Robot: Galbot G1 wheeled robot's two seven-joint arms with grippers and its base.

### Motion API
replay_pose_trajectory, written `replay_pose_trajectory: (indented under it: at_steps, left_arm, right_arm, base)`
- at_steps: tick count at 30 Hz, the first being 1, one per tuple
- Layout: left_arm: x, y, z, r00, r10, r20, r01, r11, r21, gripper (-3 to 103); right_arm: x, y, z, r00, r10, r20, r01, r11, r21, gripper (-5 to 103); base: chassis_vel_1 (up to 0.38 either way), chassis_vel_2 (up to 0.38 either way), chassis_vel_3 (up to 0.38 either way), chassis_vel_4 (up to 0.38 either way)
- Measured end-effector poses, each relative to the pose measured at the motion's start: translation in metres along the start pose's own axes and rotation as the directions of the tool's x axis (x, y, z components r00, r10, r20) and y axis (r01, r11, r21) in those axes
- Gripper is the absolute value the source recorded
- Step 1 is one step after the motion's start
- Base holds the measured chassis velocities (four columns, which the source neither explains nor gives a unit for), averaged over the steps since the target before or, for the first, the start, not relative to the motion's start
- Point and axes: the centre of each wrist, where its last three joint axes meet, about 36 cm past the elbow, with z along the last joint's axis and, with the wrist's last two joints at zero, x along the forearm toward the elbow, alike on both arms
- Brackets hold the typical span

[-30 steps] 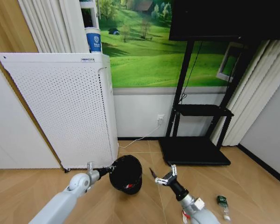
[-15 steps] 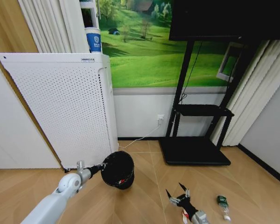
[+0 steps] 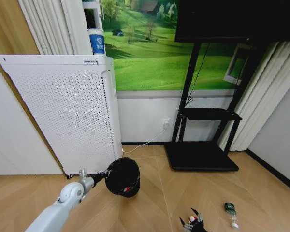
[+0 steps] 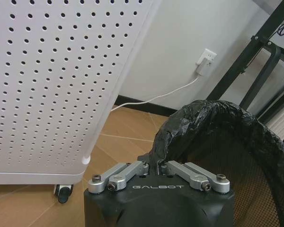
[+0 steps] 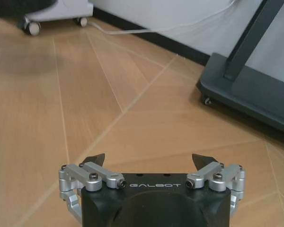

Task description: Pick up the trash bin and place the garbage on the floor into it.

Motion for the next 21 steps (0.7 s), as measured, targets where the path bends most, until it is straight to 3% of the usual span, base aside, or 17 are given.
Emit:
replay_pose_trajectory:
  at_steps: [6, 13, 21]
  left_arm:
    - [0.006, 0.001, 0.003, 1.000, 0.002, 0.006, -0.002, 1.000, -0.001, 4]
    - [0.009, 0.002, 0.006, 1.000, -0.004, 0.008, 0.004, 1.000, -0.003, 4]
    - [0.009, 0.001, 0.006, 1.000, -0.001, 0.011, 0.001, 1.000, -0.005, 4]
  right_arm:
    - [-0.001, -0.014, 0.027, 0.999, 0.012, -0.048, -0.011, 0.999, 0.034, 100]
    - [0.001, -0.010, 0.029, 1.000, 0.023, 0.006, -0.023, 0.999, 0.027, 100]
    - [0.002, -0.006, 0.026, 0.999, 0.016, 0.044, -0.019, 0.998, 0.063, 100]
  base:
    - [0.000, 0.000, 0.000, 0.000]
    - [0.000, 0.000, 0.000, 0.000]
    - [0.000, 0.000, 0.000, 0.000]
